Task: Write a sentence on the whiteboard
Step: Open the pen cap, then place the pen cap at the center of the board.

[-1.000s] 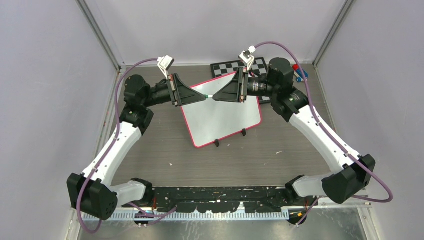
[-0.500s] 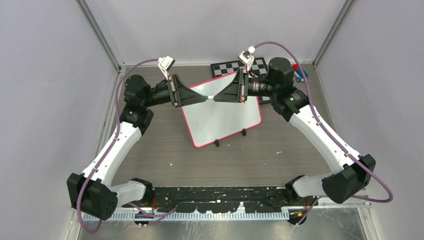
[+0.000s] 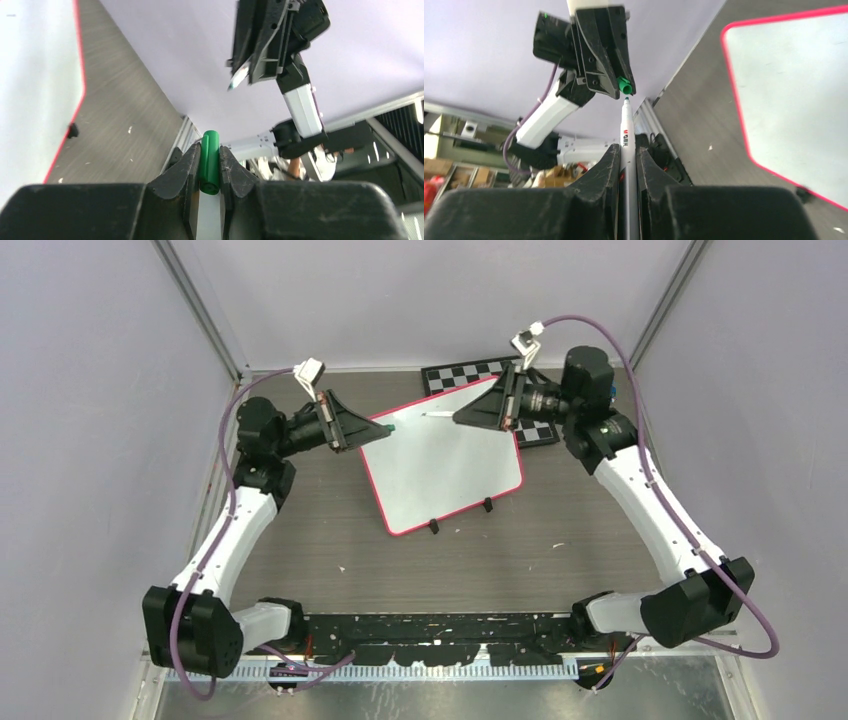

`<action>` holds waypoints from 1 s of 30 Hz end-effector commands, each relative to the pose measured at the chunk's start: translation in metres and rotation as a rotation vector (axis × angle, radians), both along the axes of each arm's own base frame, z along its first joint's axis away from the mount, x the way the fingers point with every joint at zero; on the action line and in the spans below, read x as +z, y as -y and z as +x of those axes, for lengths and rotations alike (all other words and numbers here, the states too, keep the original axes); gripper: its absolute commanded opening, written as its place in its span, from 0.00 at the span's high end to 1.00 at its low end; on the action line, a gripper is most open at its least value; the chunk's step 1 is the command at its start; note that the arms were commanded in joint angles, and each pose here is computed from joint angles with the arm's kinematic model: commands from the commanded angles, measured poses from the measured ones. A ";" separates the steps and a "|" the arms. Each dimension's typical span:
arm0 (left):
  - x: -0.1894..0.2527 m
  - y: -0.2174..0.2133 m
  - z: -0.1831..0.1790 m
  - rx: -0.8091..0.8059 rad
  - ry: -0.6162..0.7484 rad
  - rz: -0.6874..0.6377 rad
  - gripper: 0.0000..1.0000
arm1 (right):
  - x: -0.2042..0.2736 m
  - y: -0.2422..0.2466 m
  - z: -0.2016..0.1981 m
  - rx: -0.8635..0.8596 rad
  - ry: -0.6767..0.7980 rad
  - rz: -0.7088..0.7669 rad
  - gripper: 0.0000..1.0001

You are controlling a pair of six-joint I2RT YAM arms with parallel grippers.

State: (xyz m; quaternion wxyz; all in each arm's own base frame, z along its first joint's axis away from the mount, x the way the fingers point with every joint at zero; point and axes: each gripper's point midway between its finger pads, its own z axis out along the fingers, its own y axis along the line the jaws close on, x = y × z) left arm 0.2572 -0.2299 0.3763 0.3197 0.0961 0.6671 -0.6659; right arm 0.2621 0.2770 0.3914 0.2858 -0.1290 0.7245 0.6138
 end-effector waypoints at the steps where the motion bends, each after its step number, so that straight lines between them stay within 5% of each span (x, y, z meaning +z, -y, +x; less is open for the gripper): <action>1: -0.001 -0.028 0.014 0.090 0.019 -0.017 1.00 | 0.038 0.034 0.007 -0.089 0.103 0.045 1.00; 6: -0.030 -0.079 0.031 0.211 -0.010 0.151 1.00 | 0.025 0.059 0.009 -0.119 0.107 0.032 1.00; 12: -0.095 -0.168 0.040 0.424 0.068 0.859 1.00 | -0.034 0.083 -0.006 -0.152 0.116 -0.171 1.00; 16: -0.139 -0.215 0.038 0.412 0.017 1.167 1.00 | -0.070 0.096 -0.021 -0.158 0.116 -0.313 1.00; 30: -0.269 -0.267 0.027 0.201 -0.324 1.479 1.00 | -0.133 0.149 -0.011 -0.324 0.148 -0.677 1.00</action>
